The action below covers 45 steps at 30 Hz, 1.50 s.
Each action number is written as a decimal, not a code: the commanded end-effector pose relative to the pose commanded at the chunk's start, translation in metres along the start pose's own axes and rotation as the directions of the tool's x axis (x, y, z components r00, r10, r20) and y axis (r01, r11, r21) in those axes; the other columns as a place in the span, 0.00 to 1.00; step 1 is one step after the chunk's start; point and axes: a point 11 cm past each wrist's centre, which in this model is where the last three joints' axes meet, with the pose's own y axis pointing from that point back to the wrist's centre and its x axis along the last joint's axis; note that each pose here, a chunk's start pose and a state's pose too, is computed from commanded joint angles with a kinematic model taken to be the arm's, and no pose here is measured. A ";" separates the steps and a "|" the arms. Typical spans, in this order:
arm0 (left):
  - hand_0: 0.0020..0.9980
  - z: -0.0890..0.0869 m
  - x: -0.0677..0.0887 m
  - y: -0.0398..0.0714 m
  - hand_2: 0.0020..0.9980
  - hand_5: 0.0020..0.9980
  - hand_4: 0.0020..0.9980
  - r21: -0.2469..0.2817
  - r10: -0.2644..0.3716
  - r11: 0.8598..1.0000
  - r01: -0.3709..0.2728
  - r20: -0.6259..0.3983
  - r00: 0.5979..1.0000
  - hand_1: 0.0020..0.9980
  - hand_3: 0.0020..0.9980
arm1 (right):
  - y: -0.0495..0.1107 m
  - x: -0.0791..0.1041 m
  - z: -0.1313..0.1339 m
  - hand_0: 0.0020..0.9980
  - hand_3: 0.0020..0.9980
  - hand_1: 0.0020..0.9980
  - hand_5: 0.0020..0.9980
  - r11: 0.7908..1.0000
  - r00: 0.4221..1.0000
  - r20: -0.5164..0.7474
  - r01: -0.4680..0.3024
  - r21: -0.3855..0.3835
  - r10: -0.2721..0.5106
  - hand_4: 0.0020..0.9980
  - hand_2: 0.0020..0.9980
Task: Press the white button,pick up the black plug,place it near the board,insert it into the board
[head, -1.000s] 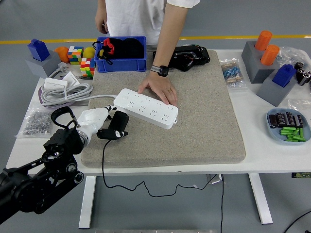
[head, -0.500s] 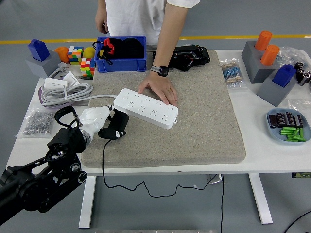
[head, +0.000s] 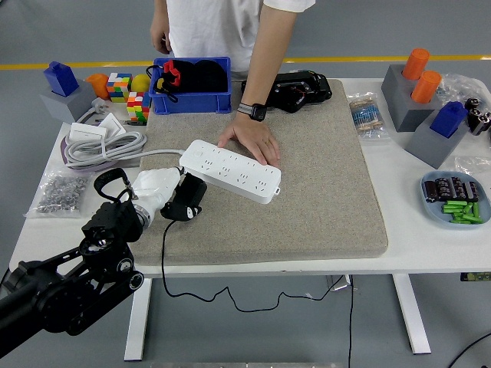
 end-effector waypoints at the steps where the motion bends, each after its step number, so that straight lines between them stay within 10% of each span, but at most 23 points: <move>1: 0.24 0.000 0.001 0.000 0.43 0.22 0.77 -0.005 0.008 1.000 -0.008 0.000 1.000 0.45 0.68 | 0.000 0.000 0.000 0.64 0.54 0.58 0.33 1.000 1.000 0.000 0.000 0.000 0.000 0.65 0.61; 7: 0.19 0.002 0.003 0.000 0.37 0.16 0.73 -0.035 0.027 0.999 -0.027 -0.005 1.000 0.35 0.61 | 0.000 -0.001 -0.001 0.64 0.55 0.58 0.33 1.000 1.000 0.000 0.000 0.004 0.000 0.65 0.61; 8: 0.17 0.002 0.004 0.000 0.33 0.00 0.62 -0.040 0.032 0.999 -0.032 -0.008 0.999 0.31 0.58 | 0.000 -0.001 -0.001 0.64 0.54 0.58 0.33 1.000 1.000 0.001 0.001 0.004 -0.001 0.65 0.61; 24: 0.17 0.022 0.031 -0.019 0.32 0.00 0.62 -0.050 0.097 0.994 -0.100 -0.073 0.993 0.29 0.58 | 0.000 -0.002 -0.002 0.64 0.54 0.58 0.33 1.000 1.000 0.002 0.002 0.008 -0.002 0.65 0.61; 45: 0.17 0.014 0.022 -0.044 0.32 0.00 0.62 0.063 0.037 0.997 -0.037 0.005 0.999 0.29 0.58 | 0.000 0.001 -0.005 0.64 0.54 0.58 0.33 1.000 1.000 -0.011 -0.003 0.012 0.003 0.65 0.61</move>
